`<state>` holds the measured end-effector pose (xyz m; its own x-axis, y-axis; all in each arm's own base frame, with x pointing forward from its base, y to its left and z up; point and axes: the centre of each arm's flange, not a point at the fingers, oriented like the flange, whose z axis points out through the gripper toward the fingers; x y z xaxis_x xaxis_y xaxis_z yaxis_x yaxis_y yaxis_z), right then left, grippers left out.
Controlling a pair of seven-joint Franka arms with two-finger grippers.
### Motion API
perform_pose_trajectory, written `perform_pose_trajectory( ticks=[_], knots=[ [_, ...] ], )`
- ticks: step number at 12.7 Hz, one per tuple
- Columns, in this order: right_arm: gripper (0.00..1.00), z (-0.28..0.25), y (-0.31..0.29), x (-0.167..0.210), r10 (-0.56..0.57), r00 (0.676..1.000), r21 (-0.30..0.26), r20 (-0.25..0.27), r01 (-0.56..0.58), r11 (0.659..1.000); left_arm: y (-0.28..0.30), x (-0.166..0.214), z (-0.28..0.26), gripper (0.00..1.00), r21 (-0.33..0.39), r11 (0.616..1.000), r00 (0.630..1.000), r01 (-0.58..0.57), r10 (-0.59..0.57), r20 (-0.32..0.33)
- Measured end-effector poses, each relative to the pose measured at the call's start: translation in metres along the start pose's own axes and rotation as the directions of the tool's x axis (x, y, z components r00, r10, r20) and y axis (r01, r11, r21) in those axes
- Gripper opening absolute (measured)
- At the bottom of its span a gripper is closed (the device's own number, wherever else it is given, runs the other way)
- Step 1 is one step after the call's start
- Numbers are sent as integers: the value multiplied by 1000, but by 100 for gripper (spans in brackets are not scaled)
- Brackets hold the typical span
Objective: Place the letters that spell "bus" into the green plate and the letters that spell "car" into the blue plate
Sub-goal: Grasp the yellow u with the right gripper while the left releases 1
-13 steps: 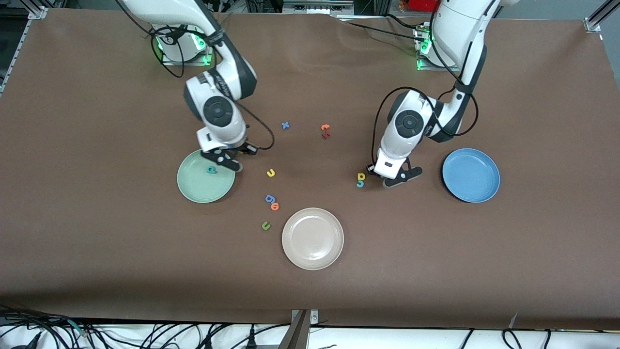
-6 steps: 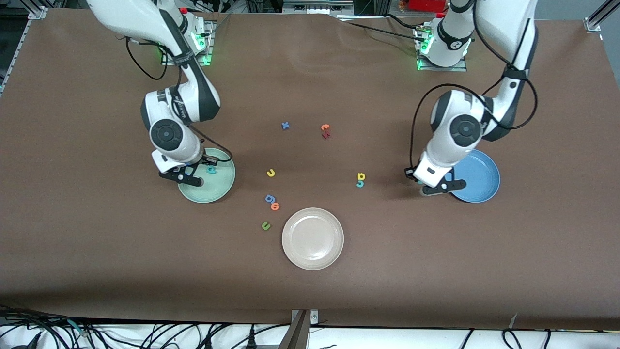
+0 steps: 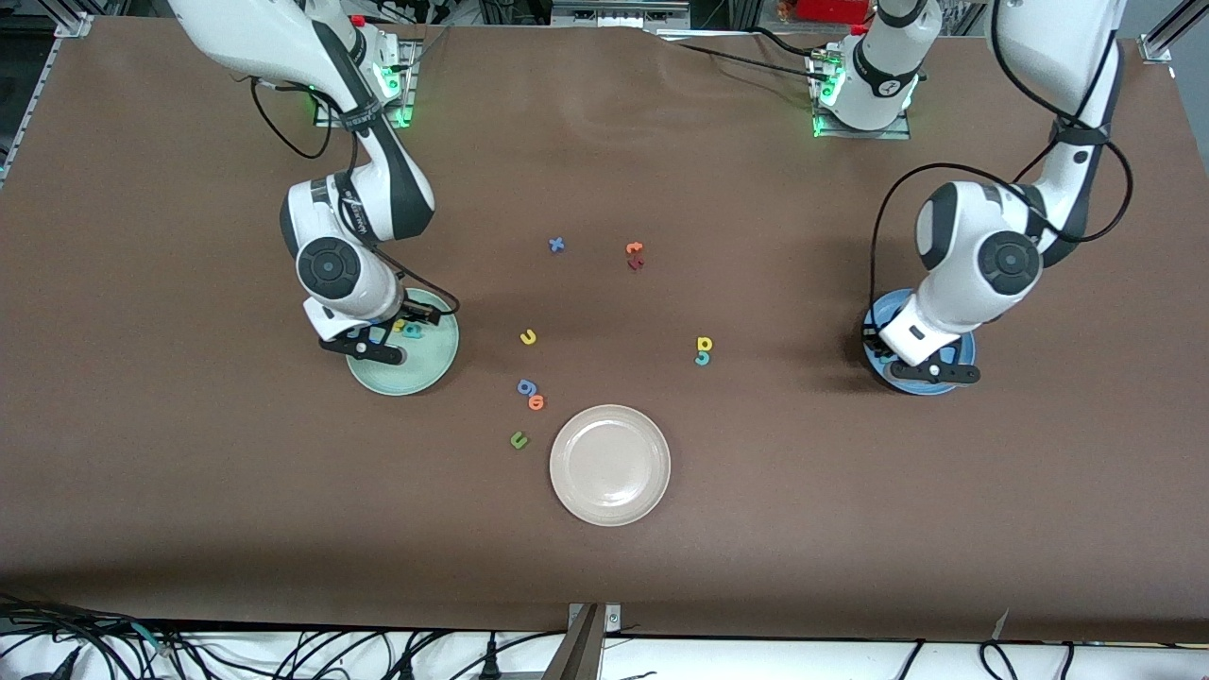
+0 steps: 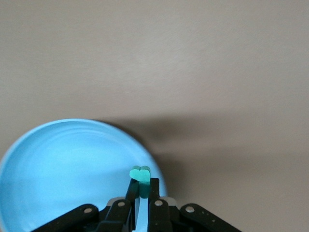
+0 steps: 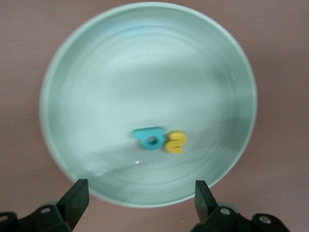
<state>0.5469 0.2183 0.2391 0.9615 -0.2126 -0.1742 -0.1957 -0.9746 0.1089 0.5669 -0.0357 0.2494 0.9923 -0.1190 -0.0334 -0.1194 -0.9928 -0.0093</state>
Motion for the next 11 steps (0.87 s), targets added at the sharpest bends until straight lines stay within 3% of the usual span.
perform_pose_trajectory(
  ticks=[2, 5, 6, 7, 8, 11],
  knots=[
    [95, -25, -30, -6, -12, 1000, 49, -5, 12, 999, -37, -9, 3, 11, -5, 998, 998, -64, 64, 10],
    [90, -35, -64, -24, -33, 999, 77, -18, 34, 996, -66, -29, 20, 11, -20, 992, 991, -121, 122, 50],
    [84, -34, -74, -29, -39, 999, 85, -30, 42, 995, -69, -36, 27, 11, -26, 992, 990, -124, 125, 66],
    [84, -31, -85, -33, -48, 998, 96, -49, 53, 994, -70, -41, 33, 11, -31, 992, 989, -122, 124, 82],
    [75, -24, -94, -35, -48, 996, 109, -71, 55, 992, -70, -45, 40, 15, -34, 992, 988, -121, 124, 96],
    [68, 9, -121, -37, -46, 991, 143, -129, 64, 988, -75, -50, 58, 23, -38, 993, 985, -110, 114, 127]
  ],
)
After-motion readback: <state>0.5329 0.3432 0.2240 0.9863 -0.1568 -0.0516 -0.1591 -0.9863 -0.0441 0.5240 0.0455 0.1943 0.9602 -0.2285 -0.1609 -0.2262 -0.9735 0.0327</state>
